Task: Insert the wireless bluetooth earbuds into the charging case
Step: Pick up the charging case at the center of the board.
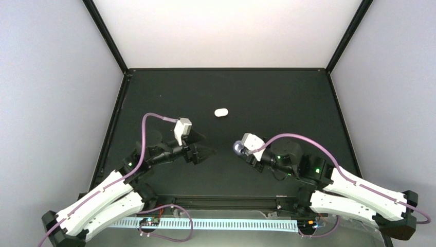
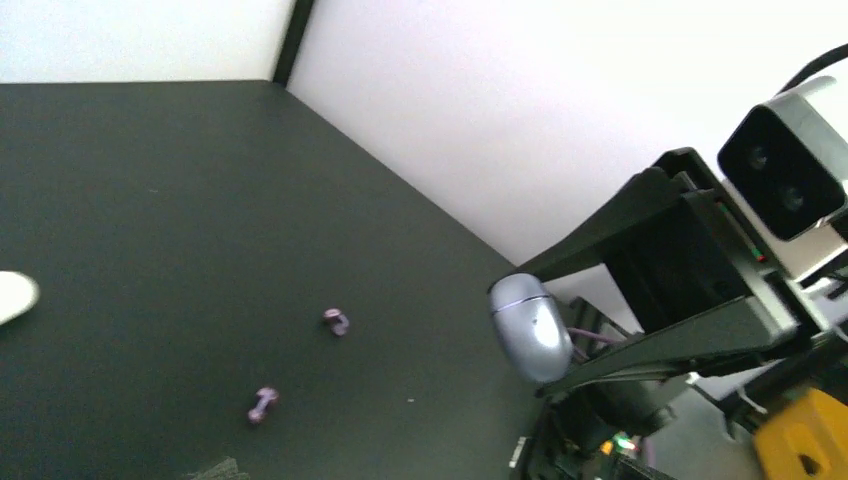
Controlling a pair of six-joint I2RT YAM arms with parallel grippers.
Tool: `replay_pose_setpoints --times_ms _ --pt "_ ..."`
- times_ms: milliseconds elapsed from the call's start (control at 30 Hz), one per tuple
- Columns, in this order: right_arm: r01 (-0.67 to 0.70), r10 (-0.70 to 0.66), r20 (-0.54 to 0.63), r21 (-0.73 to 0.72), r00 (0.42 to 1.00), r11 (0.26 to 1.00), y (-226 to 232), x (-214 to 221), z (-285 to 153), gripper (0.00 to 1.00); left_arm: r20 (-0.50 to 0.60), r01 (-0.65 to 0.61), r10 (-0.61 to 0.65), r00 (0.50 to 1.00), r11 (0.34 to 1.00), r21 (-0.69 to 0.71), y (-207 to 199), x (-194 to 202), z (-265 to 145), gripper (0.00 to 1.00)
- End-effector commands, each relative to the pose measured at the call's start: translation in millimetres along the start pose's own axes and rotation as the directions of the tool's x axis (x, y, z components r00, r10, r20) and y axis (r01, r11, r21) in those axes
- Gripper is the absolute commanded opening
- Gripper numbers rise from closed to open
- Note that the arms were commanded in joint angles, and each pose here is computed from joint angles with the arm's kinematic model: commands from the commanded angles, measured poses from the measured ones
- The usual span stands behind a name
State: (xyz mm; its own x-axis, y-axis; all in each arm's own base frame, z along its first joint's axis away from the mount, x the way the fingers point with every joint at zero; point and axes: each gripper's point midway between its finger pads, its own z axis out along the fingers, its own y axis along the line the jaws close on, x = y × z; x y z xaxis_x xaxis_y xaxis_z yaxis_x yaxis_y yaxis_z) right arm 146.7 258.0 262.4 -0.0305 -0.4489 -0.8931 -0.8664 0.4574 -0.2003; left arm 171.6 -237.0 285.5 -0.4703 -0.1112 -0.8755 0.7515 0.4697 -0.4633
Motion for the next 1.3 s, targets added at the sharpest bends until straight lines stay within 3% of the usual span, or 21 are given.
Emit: replay_pose_setpoints --times_ms 0,233,500,800,1167,1267 --pt "0.126 -0.125 -0.018 0.037 0.992 0.991 -5.4 8.1 -10.8 0.26 0.003 -0.003 0.002 1.0 0.976 0.22 -43.5 -25.8 13.1 0.96" --pt "0.201 -0.201 -0.008 0.097 0.98 0.975 -9.3 4.6 -14.7 0.26 -0.131 0.105 -0.077 0.988 0.968 0.229 -42.3 -16.6 54.3 0.8" --pt "0.25 -0.25 -0.022 0.177 0.968 0.952 -16.6 -0.6 -18.1 0.26 -0.164 0.105 -0.064 0.984 0.961 0.256 -55.2 -13.1 73.3 0.75" --pt "0.273 -0.274 -0.02 0.17 0.962 0.947 -10.1 -5.1 -13.2 0.26 -0.207 0.101 -0.05 0.977 0.964 0.247 -57.4 -1.4 89.8 0.7" --pt "0.283 -0.287 0.009 0.144 0.958 0.948 0.4 -14.0 -10.9 0.26 -0.237 0.118 -0.057 0.97 0.96 0.254 -57.4 4.8 101.3 0.5" --pt "0.286 -0.289 0.001 0.152 0.957 0.946 -0.5 -13.2 -9.1 0.25 -0.253 0.13 -0.063 0.966 0.957 0.258 -57.9 8.8 102.7 0.48"
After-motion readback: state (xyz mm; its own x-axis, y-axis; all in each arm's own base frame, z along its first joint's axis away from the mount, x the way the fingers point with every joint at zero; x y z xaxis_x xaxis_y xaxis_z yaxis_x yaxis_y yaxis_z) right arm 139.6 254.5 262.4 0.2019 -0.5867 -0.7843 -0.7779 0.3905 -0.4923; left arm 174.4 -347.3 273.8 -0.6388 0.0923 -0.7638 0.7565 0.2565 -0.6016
